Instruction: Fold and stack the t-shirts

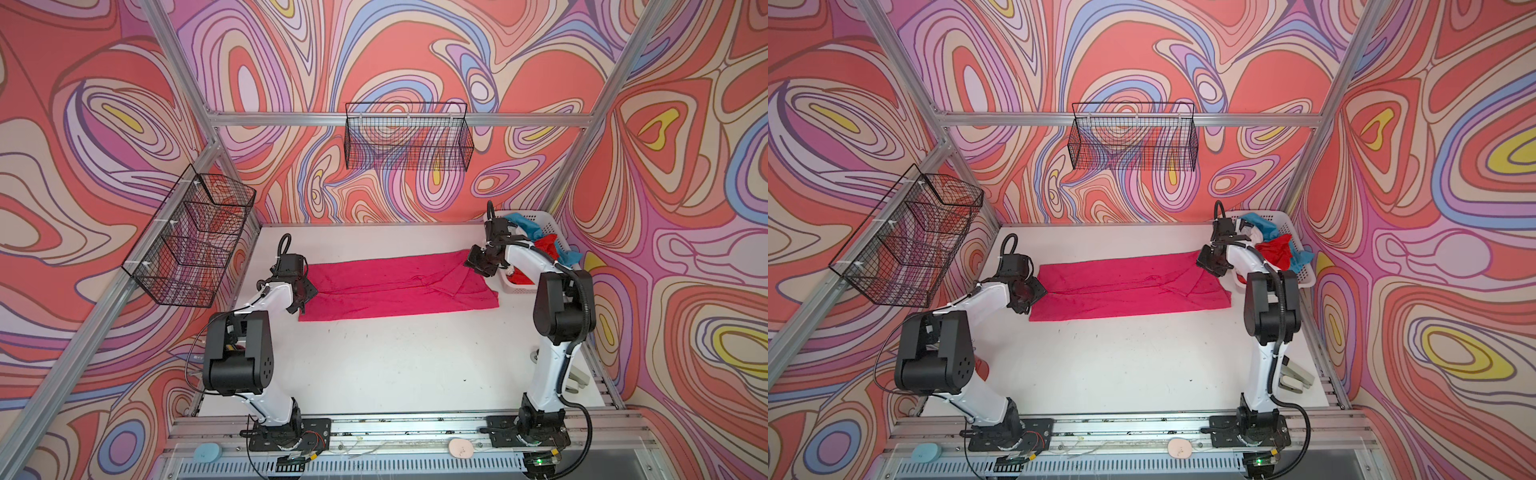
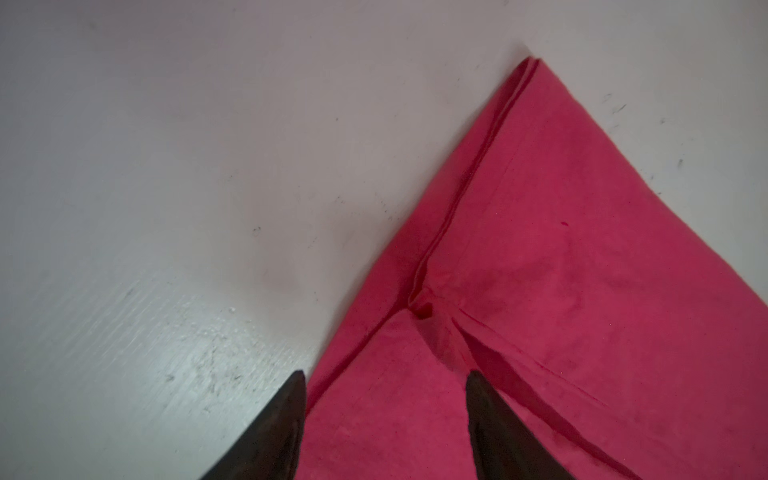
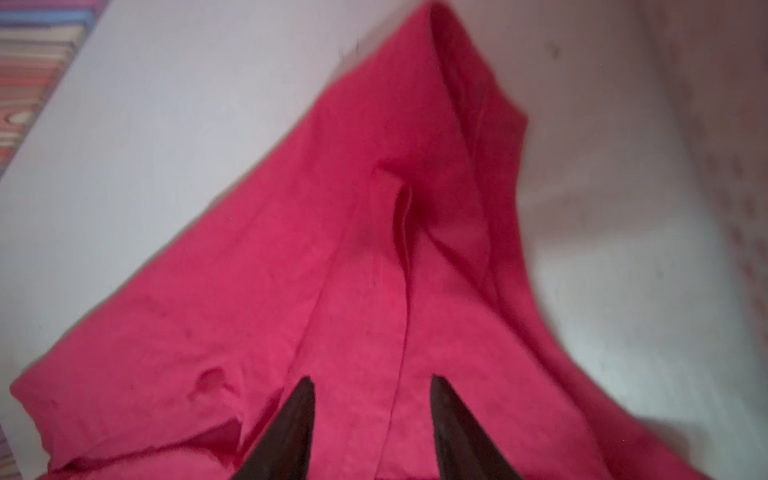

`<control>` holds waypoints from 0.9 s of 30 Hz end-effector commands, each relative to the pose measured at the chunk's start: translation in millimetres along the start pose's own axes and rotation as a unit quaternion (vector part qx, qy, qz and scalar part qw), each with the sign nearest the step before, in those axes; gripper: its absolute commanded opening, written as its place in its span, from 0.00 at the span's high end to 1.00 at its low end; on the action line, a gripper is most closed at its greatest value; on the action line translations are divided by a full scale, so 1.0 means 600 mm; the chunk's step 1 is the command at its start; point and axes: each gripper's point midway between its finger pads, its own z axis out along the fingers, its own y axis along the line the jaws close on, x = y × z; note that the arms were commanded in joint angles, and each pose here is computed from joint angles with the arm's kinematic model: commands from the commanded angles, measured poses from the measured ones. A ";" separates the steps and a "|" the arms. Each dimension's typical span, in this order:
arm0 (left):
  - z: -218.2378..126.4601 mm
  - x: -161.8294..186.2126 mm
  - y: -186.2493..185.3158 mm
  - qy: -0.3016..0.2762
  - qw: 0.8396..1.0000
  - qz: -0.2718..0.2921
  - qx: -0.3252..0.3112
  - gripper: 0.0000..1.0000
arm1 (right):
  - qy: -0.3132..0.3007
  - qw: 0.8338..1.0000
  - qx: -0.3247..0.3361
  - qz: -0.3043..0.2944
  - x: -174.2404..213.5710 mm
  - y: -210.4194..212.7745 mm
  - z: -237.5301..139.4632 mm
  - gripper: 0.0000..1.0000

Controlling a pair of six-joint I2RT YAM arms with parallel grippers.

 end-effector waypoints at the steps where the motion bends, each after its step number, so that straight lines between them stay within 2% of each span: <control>1: -0.035 -0.017 -0.011 -0.017 1.000 -0.005 0.007 0.30 | 0.018 0.999 -0.033 0.000 0.051 0.028 -0.014 0.51; 8: -0.048 -0.005 -0.010 -0.008 1.000 -0.015 0.013 0.27 | 0.060 0.997 -0.040 -0.008 0.128 0.037 0.012 0.50; 27: -0.048 0.011 -0.007 0.003 0.999 -0.026 0.022 0.26 | 0.082 0.996 -0.040 0.005 0.161 0.026 0.046 0.51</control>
